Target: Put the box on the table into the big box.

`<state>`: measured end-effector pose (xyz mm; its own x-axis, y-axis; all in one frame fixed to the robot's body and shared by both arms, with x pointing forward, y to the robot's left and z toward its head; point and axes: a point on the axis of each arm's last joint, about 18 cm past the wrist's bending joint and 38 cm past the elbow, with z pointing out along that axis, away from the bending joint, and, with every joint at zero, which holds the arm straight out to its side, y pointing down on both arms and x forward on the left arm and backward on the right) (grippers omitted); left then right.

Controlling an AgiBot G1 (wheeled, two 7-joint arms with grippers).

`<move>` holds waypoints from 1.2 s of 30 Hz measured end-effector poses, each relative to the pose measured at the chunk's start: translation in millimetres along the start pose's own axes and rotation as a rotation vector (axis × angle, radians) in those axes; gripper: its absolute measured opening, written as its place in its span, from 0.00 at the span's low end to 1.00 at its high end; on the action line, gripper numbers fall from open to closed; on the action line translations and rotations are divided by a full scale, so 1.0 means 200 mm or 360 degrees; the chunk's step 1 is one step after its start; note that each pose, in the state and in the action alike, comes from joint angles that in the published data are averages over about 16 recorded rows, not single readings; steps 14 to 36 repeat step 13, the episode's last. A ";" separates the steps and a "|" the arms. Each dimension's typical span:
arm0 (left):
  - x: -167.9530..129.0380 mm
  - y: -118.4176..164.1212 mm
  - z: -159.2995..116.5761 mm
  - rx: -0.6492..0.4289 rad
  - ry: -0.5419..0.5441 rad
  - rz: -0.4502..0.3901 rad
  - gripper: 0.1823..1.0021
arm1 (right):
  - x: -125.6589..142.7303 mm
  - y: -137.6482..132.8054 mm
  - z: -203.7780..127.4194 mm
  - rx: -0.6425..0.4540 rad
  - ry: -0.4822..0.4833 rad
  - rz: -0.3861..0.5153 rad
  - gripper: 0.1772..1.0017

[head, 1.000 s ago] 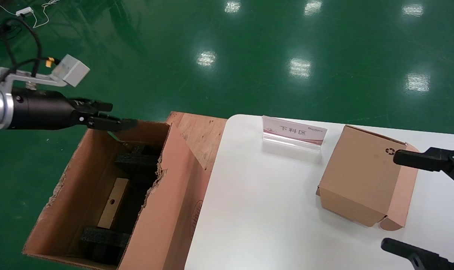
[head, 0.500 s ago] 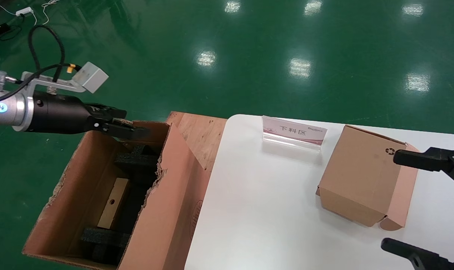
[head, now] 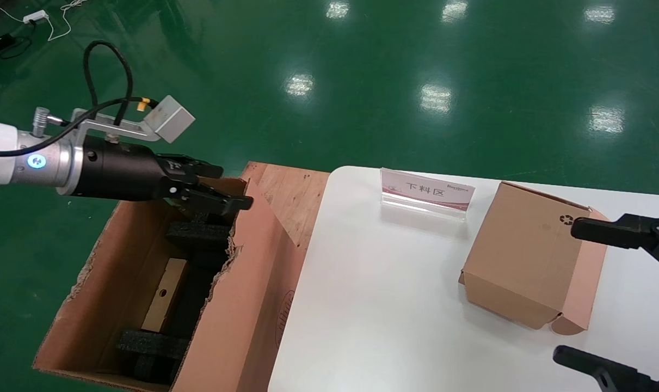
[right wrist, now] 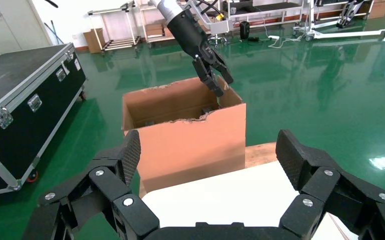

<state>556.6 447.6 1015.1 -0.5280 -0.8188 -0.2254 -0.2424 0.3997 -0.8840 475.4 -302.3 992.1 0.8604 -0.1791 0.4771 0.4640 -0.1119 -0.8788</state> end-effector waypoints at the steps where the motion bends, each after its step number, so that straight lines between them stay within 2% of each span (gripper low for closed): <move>1: 0.01 -0.01 0.01 0.0005 0.0015 0.0008 0.99 | 0.00 0.00 0.00 0.0000 0.0000 0.0000 0.99; 13: 0.11 -0.05 0.06 0.0057 0.0143 0.0076 0.99 | 0.00 0.00 0.00 0.0000 0.0000 0.0000 0.99; 36: 0.11 -0.05 0.06 0.0057 0.0143 0.0076 0.99 | 0.00 0.00 0.00 0.0000 0.0000 0.0000 0.99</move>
